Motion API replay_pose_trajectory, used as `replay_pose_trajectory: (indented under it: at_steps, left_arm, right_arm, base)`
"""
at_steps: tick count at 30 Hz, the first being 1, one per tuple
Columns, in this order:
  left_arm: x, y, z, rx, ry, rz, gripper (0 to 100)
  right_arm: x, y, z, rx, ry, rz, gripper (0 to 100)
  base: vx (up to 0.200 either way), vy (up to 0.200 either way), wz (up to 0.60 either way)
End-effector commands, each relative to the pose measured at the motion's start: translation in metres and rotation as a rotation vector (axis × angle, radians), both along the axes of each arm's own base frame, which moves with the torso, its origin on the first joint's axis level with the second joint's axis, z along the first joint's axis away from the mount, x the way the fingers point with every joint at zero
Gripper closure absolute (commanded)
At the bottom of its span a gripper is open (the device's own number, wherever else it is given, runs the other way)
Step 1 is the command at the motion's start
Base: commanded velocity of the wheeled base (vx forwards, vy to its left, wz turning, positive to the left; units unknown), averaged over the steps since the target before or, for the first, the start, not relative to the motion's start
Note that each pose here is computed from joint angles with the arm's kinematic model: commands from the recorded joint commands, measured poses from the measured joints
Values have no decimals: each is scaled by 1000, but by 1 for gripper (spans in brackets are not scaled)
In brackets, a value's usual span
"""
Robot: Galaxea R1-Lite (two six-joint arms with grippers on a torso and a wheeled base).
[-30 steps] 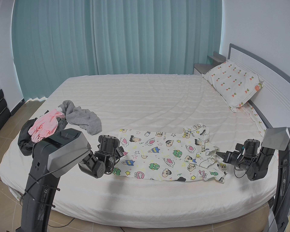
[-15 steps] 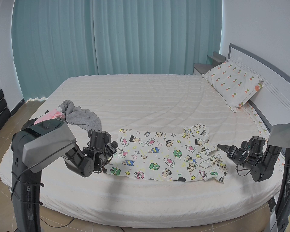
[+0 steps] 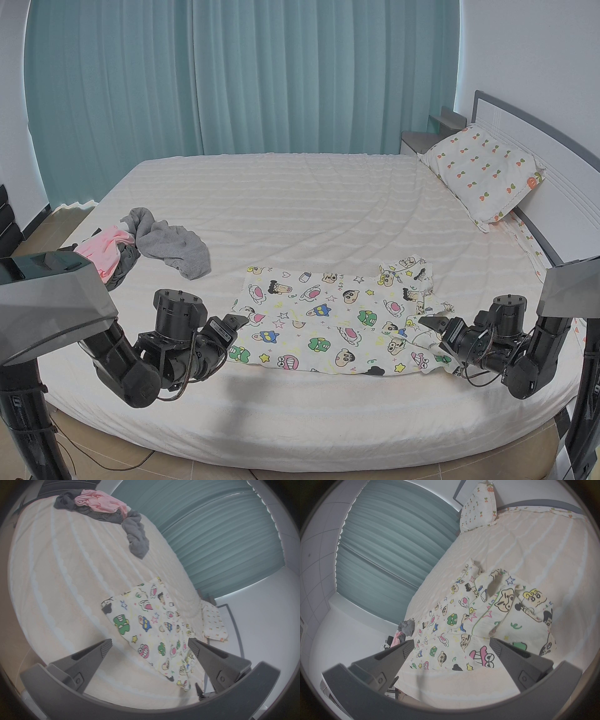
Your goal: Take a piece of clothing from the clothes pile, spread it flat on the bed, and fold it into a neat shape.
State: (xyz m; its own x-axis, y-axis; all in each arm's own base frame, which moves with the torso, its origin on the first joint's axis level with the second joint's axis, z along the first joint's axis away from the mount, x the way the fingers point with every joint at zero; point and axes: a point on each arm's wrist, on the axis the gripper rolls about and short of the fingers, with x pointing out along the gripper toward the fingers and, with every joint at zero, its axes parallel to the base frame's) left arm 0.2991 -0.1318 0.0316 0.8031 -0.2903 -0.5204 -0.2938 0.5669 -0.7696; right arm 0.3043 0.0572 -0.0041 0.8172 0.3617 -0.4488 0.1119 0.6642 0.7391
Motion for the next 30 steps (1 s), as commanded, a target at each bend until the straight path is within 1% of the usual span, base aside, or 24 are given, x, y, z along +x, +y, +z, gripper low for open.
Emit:
replay_pose_trajectory:
  at_steps: [1,7,8,11,13,16,18,20,21,22,24,25,27,28,29,30]
  left_arm:
    - [-16,-1,-15,2,15,-24,0]
    - [-18,0,-17,9,19,-28,0]
    - [-18,0,-18,10,22,-28,0]
    - [-18,0,-21,13,29,-28,0]
    - [-18,-1,-22,14,31,-30,0]
    - [-18,0,-22,16,34,-27,0]
    - [-19,0,-23,18,37,-27,0]
    - [-19,0,-23,18,37,-27,0]
    - [-19,0,-23,18,38,-27,0]
    - [-19,0,-23,18,38,-27,0]
    - [-19,0,-23,18,38,-27,0]
    - [-19,0,-24,21,40,-28,0]
    - [-19,0,-25,25,40,-32,0]
    - [-19,0,-25,25,40,-30,0]
    - [-19,0,-25,29,40,-33,0]
    - [-19,0,-25,29,40,-33,0]
  right_arm:
    - [-3,0,-14,-6,55,-1,0]
    - [-4,10,-15,-9,55,29,0]
    - [-5,15,-15,-10,56,44,0]
    - [-4,21,-20,-15,72,63,0]
    - [-1,21,-21,-15,73,63,0]
    - [-3,17,-24,-27,128,52,0]
    - [-5,12,-23,-33,129,42,0]
    - [-12,5,-19,-56,128,40,0]
    - [-19,-1,-15,-88,124,45,0]
    - [-21,-3,-14,-104,120,48,0]
    - [-26,-11,-13,-153,114,56,0]
    - [-30,-21,-14,-207,113,61,0]
    - [-33,-34,-17,-272,109,69,0]
    - [-34,-36,-18,-280,109,69,0]
    - [-34,-45,-18,-317,102,69,0]
    - [-35,-49,-18,-326,100,71,0]
  base:
    - [0,0,0]
    - [0,0,0]
    - [0,0,0]
    - [0,0,0]
    - [0,0,0]
    - [0,0,0]
    - [0,0,0]
    - [0,0,0]
    - [0,0,0]
    - [0,0,0]
    - [0,0,0]
    - [0,0,0]
    - [0,0,0]
    - [0,0,0]
    - [0,0,0]
    - [0,0,0]
